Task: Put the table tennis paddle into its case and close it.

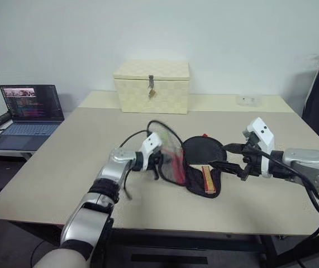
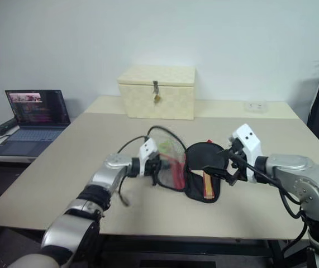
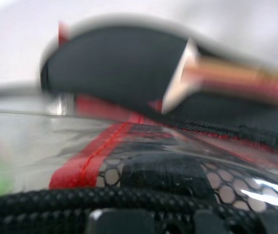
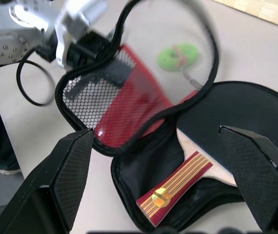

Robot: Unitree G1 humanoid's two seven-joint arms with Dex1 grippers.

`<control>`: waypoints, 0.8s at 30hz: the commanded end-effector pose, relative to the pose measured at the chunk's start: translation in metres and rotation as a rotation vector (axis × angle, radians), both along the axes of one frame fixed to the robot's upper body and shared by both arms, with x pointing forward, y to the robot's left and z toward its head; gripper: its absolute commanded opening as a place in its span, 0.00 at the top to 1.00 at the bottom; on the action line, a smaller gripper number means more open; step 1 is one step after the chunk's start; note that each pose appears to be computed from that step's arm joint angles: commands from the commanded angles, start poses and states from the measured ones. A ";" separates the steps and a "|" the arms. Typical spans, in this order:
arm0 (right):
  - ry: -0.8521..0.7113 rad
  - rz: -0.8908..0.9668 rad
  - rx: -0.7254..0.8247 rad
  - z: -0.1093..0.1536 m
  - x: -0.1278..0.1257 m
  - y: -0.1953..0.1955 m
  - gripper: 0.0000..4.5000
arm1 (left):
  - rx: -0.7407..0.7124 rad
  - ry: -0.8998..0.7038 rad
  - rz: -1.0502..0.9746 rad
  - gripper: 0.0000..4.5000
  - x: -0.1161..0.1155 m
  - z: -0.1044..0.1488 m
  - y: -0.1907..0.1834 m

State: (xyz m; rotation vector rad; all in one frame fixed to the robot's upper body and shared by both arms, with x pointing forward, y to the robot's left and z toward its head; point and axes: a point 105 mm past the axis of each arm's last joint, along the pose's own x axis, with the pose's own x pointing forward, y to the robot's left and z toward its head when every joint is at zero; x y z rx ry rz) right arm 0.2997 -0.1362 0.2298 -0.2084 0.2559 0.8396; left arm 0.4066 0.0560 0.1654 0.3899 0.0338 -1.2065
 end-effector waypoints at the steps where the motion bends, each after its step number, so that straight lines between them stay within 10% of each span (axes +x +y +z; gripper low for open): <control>1: -0.050 -0.049 0.018 0.013 0.002 -0.014 0.00 | -0.056 -0.088 -0.097 0.99 -0.004 0.034 -0.038; 9: -0.031 -0.131 0.012 0.007 0.008 -0.026 0.00 | -0.051 -0.085 -0.124 0.99 -0.006 0.028 -0.050; 24: 0.112 -0.444 0.063 -0.055 0.063 -0.037 0.00 | -0.106 0.044 -0.011 0.99 -0.044 0.010 0.079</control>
